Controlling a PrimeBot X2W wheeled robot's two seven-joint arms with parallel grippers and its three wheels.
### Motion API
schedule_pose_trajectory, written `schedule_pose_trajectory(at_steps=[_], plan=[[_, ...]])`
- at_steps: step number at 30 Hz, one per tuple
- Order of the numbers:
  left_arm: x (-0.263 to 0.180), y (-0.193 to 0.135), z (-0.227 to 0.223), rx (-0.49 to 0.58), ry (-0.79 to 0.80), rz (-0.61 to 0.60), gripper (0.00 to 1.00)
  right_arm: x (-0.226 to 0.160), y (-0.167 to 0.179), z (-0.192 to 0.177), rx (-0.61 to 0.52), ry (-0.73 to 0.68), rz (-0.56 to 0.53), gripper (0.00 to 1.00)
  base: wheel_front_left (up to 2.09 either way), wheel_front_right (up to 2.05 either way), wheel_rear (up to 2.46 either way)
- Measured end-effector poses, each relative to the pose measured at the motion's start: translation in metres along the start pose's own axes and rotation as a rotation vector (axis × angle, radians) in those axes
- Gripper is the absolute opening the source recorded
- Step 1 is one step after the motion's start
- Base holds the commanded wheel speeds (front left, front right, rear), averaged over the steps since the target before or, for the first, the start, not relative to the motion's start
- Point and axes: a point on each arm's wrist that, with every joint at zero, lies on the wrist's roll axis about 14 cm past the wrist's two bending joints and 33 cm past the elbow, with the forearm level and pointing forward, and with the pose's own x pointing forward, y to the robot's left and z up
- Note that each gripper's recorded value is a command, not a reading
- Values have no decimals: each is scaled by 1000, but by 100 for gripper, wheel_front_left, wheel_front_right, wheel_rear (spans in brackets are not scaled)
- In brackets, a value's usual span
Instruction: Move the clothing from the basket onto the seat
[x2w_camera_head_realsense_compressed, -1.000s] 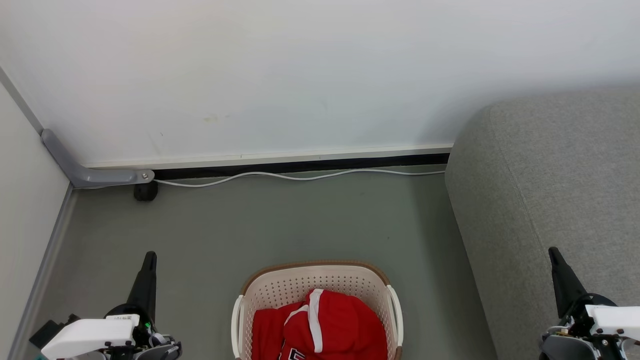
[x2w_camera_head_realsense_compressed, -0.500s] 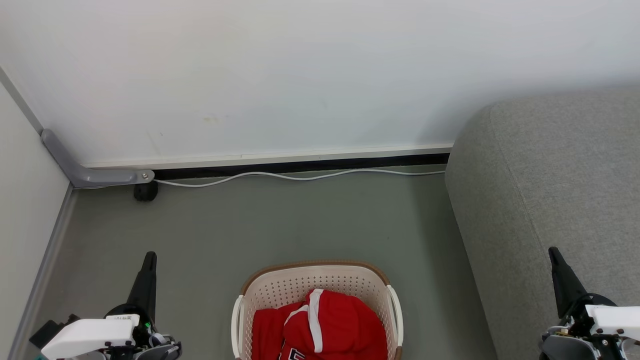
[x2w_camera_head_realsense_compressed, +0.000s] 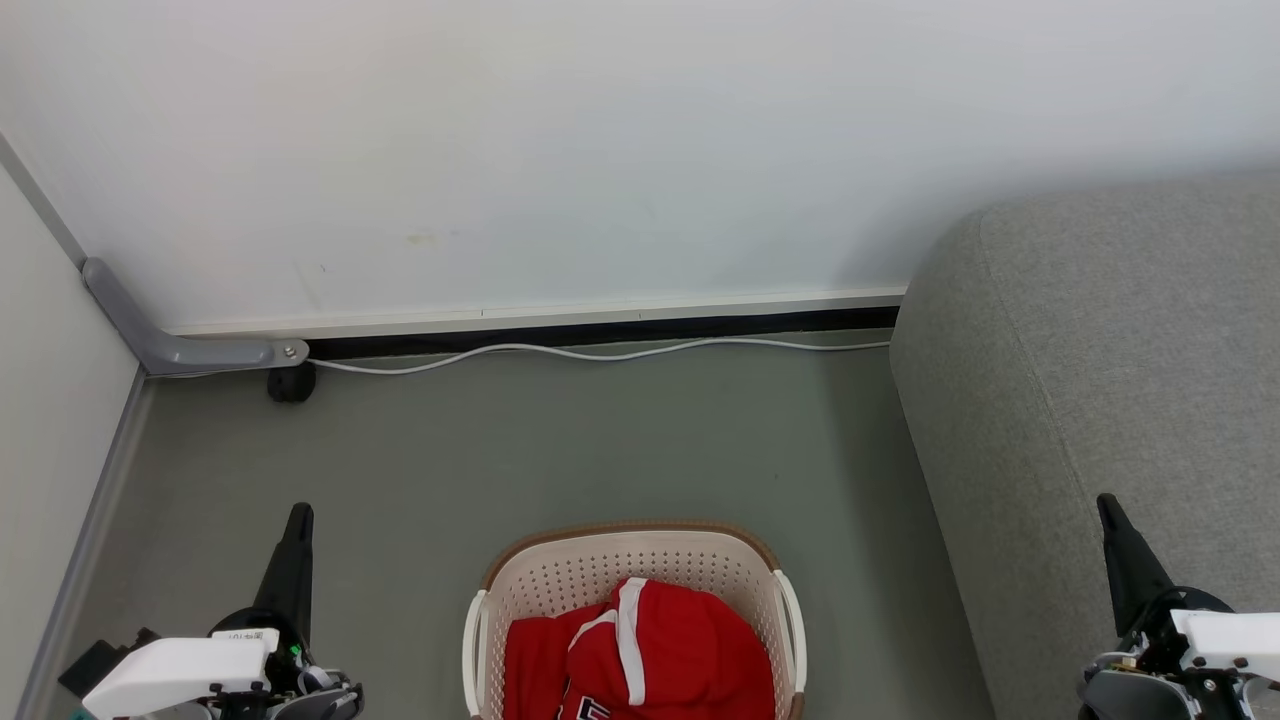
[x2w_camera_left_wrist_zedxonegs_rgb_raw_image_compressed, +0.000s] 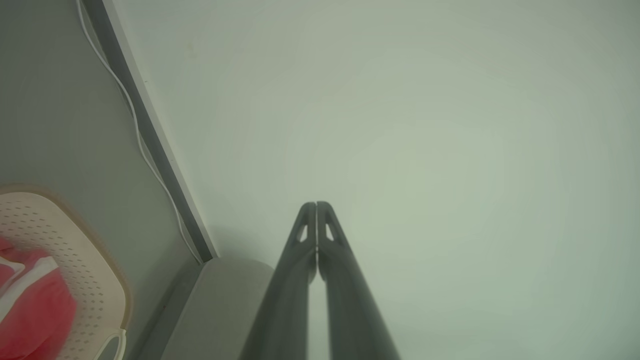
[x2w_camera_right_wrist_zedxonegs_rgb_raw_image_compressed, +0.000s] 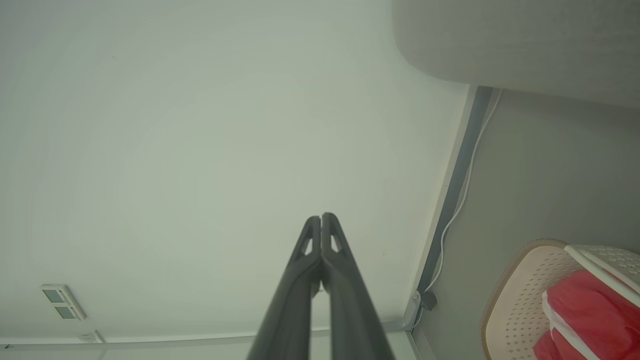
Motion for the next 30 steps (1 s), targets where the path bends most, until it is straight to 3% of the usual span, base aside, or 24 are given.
schedule_pose_trajectory(at_steps=[4, 5, 14, 30], plan=[[0, 0, 0, 0, 0, 0, 0, 0, 0, 0, 0, 0, 0, 0, 0, 0, 0], [0, 0, 0, 0, 0, 0, 100, 0, 0, 0, 0, 0, 0, 100, 0, 0, 0], [-23, 54, -7, -37, -6, 161, 100, -21, -49, -10, 34, 6, -145, 100, 0, 0, 0], [-20, 51, -6, 34, -24, 159, 100, -13, -40, -9, -39, 4, -126, 100, 0, 0, 0]])
